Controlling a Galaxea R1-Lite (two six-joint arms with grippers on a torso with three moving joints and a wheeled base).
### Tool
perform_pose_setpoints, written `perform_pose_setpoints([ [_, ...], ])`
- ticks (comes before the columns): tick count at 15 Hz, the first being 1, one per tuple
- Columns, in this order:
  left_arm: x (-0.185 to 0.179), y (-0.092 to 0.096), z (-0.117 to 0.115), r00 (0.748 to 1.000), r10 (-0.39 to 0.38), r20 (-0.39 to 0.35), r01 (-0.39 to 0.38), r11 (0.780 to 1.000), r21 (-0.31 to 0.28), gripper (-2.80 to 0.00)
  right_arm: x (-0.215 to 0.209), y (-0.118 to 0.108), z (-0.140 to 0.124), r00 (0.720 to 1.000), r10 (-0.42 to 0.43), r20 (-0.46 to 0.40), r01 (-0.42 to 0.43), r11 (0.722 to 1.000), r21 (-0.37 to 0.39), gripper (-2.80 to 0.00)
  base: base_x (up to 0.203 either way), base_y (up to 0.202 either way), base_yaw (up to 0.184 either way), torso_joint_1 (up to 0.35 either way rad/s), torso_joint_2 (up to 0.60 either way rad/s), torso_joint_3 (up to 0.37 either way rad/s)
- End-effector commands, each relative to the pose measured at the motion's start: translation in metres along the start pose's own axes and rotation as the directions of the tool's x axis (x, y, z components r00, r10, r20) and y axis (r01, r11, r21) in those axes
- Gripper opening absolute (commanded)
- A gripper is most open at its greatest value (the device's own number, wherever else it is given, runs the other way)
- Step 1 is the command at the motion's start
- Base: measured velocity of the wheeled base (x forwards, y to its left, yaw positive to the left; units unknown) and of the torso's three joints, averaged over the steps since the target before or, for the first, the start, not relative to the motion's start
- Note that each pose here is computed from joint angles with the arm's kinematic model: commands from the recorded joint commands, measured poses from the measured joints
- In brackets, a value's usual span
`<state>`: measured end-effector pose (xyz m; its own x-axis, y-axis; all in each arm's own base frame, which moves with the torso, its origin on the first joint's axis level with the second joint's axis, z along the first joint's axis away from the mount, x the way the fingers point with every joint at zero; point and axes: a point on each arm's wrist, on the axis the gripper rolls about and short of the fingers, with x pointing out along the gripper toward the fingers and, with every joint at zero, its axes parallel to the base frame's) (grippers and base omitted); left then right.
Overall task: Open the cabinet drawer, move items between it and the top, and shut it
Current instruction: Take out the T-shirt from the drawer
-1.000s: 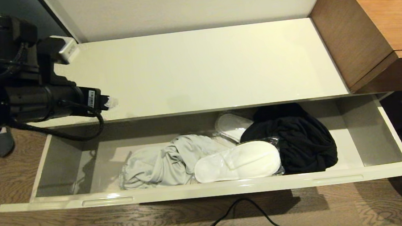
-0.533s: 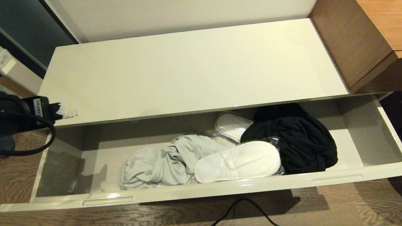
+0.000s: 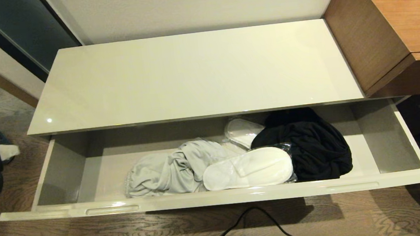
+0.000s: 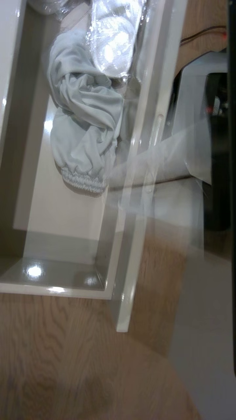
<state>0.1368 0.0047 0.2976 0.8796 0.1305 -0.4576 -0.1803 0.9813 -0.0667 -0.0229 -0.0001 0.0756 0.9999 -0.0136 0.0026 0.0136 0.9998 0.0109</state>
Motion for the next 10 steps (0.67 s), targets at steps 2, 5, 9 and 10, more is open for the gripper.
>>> perform_pose_setpoints([
  [2, -0.025, 0.006, -0.021, 1.0, -0.001, 0.027, 0.001, 1.0, 0.0, -2.8, 0.0, 0.0, -0.001, 1.0, 0.0, -0.004, 0.0, 1.0, 0.001, -2.8, 0.0, 0.0, 0.0, 0.0, 0.0, 0.0],
  [5, -0.043, 0.012, -0.046, 1.0, 0.008, 0.013, -0.008, 1.0, 0.025, -2.8, 0.0, 0.0, -0.001, 1.0, 0.0, -0.004, 0.0, 1.0, 0.001, -2.8, 0.0, 0.0, 0.0, 0.0, 0.0, 0.0],
  [9, -0.052, 0.016, -0.069, 1.0, 0.009, -0.017, -0.008, 0.999, 0.041, -2.8, 0.0, 0.0, -0.001, 1.0, 0.0, -0.004, 0.0, 1.0, 0.0, -2.8, 0.0, 0.0, 0.0, 0.0, 0.0, 0.0],
  [10, -0.053, 0.017, -0.074, 0.999, 0.012, -0.033, -0.011, 0.999, 0.043, -2.8, 0.0, 0.0, -0.001, 1.0, 0.0, -0.003, 0.0, 1.0, 0.001, -2.8, 0.0, 0.0, 0.0, 0.0, 0.0, 0.0],
])
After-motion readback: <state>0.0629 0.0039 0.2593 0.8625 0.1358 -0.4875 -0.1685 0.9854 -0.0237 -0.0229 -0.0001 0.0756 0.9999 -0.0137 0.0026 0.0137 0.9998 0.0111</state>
